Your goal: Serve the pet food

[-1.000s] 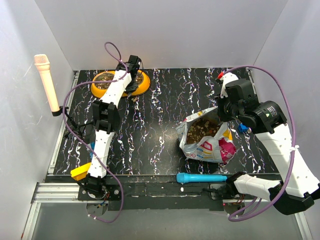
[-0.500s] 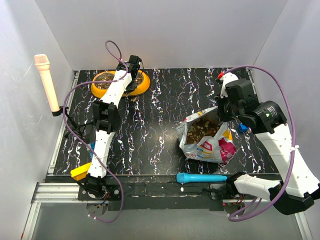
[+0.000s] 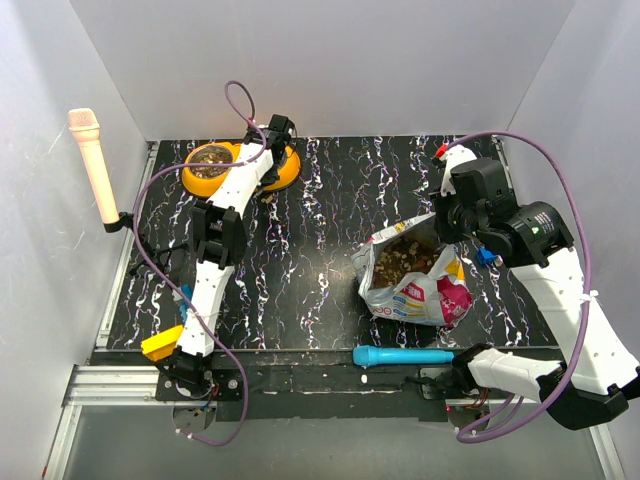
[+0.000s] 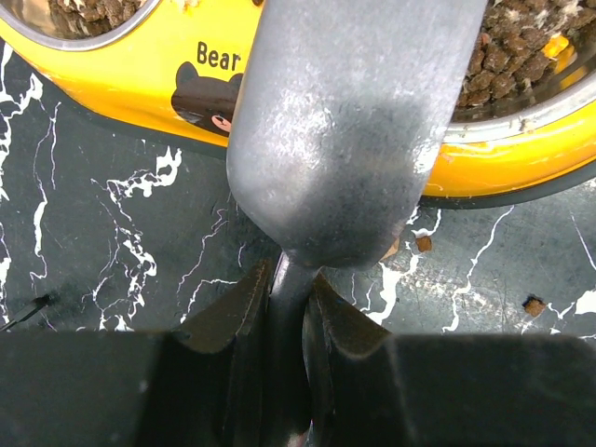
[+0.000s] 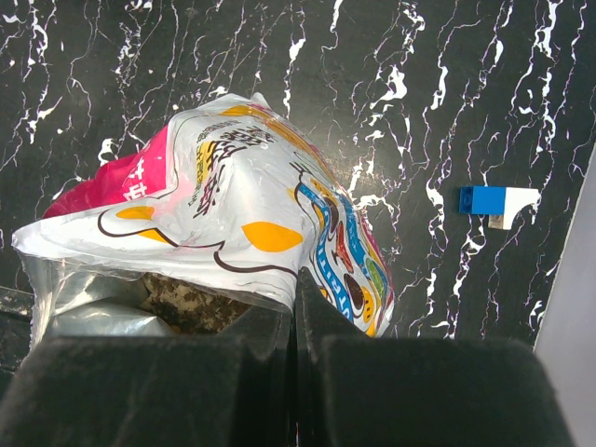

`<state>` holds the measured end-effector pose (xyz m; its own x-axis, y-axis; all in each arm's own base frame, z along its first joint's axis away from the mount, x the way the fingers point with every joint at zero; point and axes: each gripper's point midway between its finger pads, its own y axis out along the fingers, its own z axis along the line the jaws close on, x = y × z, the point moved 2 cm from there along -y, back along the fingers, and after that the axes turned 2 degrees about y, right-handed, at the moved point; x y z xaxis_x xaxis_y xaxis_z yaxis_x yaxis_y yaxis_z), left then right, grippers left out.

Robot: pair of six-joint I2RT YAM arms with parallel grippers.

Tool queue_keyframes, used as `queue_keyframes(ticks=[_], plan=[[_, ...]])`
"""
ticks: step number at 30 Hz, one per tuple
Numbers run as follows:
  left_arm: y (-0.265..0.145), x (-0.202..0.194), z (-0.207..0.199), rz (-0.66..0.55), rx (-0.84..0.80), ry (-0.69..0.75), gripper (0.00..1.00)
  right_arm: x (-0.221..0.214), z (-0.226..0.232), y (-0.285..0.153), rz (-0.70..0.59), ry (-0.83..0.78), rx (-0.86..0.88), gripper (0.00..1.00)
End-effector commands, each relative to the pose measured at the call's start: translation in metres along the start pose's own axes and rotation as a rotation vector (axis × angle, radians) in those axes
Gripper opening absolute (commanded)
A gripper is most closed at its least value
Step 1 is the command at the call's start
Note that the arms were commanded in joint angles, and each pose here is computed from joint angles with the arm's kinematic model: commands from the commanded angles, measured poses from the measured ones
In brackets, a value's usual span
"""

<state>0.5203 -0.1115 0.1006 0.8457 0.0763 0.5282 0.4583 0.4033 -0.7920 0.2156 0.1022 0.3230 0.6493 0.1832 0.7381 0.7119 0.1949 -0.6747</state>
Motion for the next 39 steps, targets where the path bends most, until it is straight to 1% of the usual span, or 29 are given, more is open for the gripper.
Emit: queue_keyframes(ticks=[1,4,9,12,17,20,23,26,31,39], plan=[[-0.022,0.021,0.016,-0.081,0.044,-0.026,0.00,0.061,0.002,-0.024,-0.283,0.075,0.026,0.01],[-0.026,0.026,0.017,-0.094,0.029,-0.041,0.00,0.062,0.003,-0.023,-0.285,0.077,0.031,0.01],[-0.036,0.033,0.010,-0.094,-0.059,-0.077,0.00,0.061,0.003,-0.023,-0.283,0.075,0.028,0.01],[-0.039,0.033,0.009,-0.058,-0.134,-0.116,0.00,0.061,0.001,-0.024,-0.287,0.075,0.022,0.01],[-0.045,0.039,0.026,0.008,-0.248,-0.235,0.00,0.063,0.003,-0.022,-0.289,0.073,0.027,0.01],[-0.051,0.040,0.025,0.042,-0.353,-0.290,0.00,0.064,0.005,-0.022,-0.292,0.073,0.035,0.01],[-0.062,0.049,0.024,0.048,-0.461,-0.338,0.00,0.064,0.004,-0.022,-0.292,0.074,0.037,0.01],[-0.069,0.052,0.028,0.050,-0.494,-0.369,0.00,0.064,0.005,-0.024,-0.293,0.075,0.039,0.01],[-0.074,0.054,0.024,0.092,-0.583,-0.424,0.00,0.065,0.003,-0.027,-0.301,0.078,0.033,0.01],[-0.096,0.060,0.015,0.115,-0.779,-0.494,0.00,0.067,0.004,-0.028,-0.307,0.077,0.038,0.01]])
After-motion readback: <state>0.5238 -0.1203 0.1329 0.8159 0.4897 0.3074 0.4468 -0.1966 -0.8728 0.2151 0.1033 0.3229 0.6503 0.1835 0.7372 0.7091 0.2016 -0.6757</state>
